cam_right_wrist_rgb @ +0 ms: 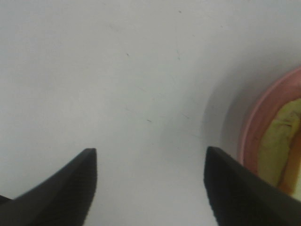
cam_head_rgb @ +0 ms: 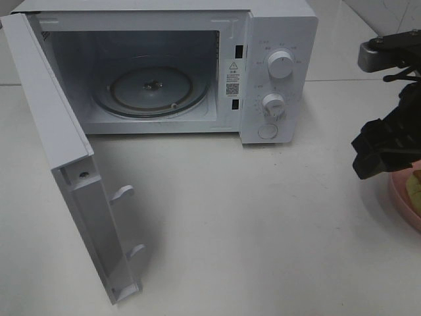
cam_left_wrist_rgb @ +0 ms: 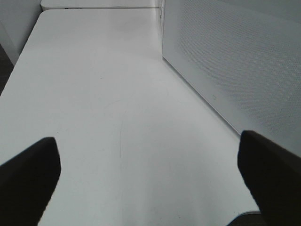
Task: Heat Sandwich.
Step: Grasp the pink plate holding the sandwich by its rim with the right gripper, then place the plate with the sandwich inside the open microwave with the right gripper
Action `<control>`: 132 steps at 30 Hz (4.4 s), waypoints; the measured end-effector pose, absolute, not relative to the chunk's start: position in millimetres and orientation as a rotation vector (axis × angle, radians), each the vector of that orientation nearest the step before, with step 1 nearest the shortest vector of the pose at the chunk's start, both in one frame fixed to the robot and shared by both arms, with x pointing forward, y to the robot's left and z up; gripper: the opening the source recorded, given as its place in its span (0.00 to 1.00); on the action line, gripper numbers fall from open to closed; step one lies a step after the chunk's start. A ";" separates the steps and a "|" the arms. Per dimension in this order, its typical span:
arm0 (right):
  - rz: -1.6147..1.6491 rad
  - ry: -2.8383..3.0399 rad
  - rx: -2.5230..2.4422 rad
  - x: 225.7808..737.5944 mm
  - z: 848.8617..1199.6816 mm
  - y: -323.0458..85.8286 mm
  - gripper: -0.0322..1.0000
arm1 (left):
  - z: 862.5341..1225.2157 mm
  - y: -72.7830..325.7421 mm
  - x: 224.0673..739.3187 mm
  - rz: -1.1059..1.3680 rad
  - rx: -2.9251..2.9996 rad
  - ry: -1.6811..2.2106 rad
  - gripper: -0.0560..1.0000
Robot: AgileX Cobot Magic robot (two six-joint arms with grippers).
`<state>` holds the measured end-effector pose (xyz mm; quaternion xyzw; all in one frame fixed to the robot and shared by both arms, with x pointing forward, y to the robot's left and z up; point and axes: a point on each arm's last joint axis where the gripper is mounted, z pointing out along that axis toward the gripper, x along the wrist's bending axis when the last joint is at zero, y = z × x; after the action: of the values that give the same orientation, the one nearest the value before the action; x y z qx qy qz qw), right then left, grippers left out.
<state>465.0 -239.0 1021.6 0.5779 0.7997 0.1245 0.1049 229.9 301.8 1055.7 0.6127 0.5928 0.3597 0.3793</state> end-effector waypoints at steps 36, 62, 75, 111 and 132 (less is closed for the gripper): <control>0.060 2.236 1.991 506.2 951.6 -288.9 0.89 | 1055.7 301.8 229.9 0.919 1.565 1.514 0.97; -0.057 2.277 2.014 522.5 895.1 -289.9 0.85 | 1055.7 301.8 229.9 0.919 1.565 1.514 0.97; -0.045 2.273 2.009 523.4 895.1 -289.7 0.53 | 1055.7 301.8 229.9 0.919 1.565 1.514 0.97; -0.092 2.266 1.962 524.4 896.0 -294.2 0.06 | 1055.7 301.8 229.9 0.919 1.565 1.514 0.97; -0.307 2.245 1.883 511.9 912.4 -279.3 0.05 | 1055.7 301.8 229.9 0.919 1.565 1.514 0.97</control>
<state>511.9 -279.3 912.4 0.6360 0.7584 -0.1036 0.0975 229.9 301.8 1055.7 0.6127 0.5928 0.3597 0.3793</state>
